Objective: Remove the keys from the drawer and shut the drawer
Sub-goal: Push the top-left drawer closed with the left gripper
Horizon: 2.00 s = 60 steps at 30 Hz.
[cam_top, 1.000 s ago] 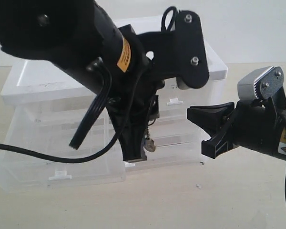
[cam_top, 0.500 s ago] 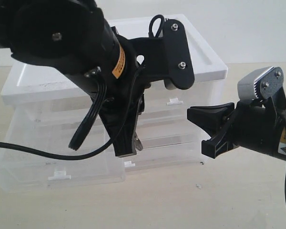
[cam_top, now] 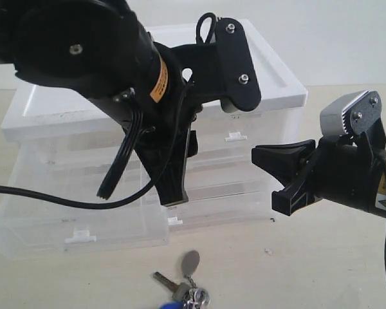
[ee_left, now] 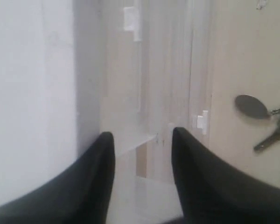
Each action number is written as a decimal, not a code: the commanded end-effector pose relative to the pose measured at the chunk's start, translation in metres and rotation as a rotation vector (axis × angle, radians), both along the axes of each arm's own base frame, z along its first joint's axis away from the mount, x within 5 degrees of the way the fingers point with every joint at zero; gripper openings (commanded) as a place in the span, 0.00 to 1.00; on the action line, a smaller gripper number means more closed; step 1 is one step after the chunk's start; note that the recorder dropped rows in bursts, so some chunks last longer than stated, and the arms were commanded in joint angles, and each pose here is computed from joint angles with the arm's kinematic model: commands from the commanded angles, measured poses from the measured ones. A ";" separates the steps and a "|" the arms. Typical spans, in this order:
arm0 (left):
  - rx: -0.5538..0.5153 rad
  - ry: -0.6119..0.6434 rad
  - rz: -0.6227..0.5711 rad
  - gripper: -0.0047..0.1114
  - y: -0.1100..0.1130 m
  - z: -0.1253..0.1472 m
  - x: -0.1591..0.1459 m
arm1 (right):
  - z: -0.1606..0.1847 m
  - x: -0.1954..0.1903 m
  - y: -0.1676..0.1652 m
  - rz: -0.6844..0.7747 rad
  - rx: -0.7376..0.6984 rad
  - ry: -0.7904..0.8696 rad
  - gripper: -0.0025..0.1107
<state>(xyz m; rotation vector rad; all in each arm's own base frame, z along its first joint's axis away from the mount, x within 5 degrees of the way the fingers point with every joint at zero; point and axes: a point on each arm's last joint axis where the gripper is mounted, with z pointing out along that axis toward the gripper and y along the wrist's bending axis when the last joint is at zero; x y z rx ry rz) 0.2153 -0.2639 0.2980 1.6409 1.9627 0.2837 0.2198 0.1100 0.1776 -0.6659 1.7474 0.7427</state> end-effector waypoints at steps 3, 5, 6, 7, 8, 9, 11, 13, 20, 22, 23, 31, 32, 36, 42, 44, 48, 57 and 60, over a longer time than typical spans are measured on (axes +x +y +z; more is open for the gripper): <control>-0.054 -0.015 0.000 0.24 -0.001 0.009 -0.003 | 0.001 0.001 0.000 0.003 0.003 -0.002 0.02; -0.085 -0.016 -0.013 0.15 -0.001 0.017 -0.010 | 0.001 0.001 0.000 0.003 0.003 -0.002 0.02; -0.114 -0.024 -0.032 0.08 -0.001 0.026 -0.019 | 0.001 0.001 0.000 0.002 0.005 -0.001 0.02; -0.137 -0.025 -0.046 0.08 -0.001 0.032 -0.025 | 0.001 0.001 0.000 0.002 0.005 -0.001 0.02; -0.169 -0.012 -0.059 0.08 0.001 0.040 -0.036 | 0.001 0.001 0.000 0.002 0.005 -0.001 0.02; -0.208 0.015 -0.071 0.08 0.002 0.048 -0.047 | 0.001 0.001 0.000 0.002 0.005 -0.001 0.02; -0.257 0.096 -0.095 0.08 0.008 0.058 -0.071 | 0.001 0.001 0.000 0.002 0.005 -0.001 0.02; -0.245 0.173 -0.140 0.08 0.014 0.056 -0.098 | 0.001 0.001 0.000 0.002 0.005 -0.001 0.02; -0.070 0.267 0.046 0.08 0.052 -0.002 -0.132 | 0.001 0.000 0.000 0.007 0.005 0.000 0.02; -0.004 0.206 0.132 0.08 0.065 -0.021 -0.128 | 0.001 0.000 0.000 0.009 0.004 -0.001 0.02; 0.017 0.163 0.176 0.08 0.071 -0.029 -0.124 | 0.001 0.000 0.000 0.009 0.004 -0.001 0.02; 0.005 -0.046 0.253 0.08 0.090 -0.064 -0.112 | 0.001 0.000 0.001 0.018 0.006 -0.005 0.02; 0.006 -0.047 0.254 0.08 0.091 -0.065 -0.112 | 0.001 0.000 0.001 0.018 0.006 -0.005 0.02; -0.024 -0.110 0.264 0.08 0.090 -0.061 -0.107 | 0.001 0.000 0.001 0.017 0.008 -0.002 0.02; -0.026 -0.210 0.309 0.08 0.096 -0.059 -0.093 | 0.001 -0.001 0.002 0.028 0.006 -0.002 0.02; -0.009 -0.214 0.350 0.08 0.101 -0.059 -0.089 | 0.001 -0.002 0.002 0.035 0.006 0.001 0.02; -0.034 -0.248 0.407 0.08 0.107 -0.057 -0.078 | 0.001 -0.002 0.002 0.036 0.010 0.002 0.02; -0.194 -0.289 0.430 0.08 0.108 -0.054 -0.052 | 0.001 -0.002 0.002 0.044 0.010 0.006 0.02; -0.180 -0.284 0.481 0.08 0.112 -0.059 -0.044 | 0.001 -0.002 0.002 0.043 0.012 0.009 0.02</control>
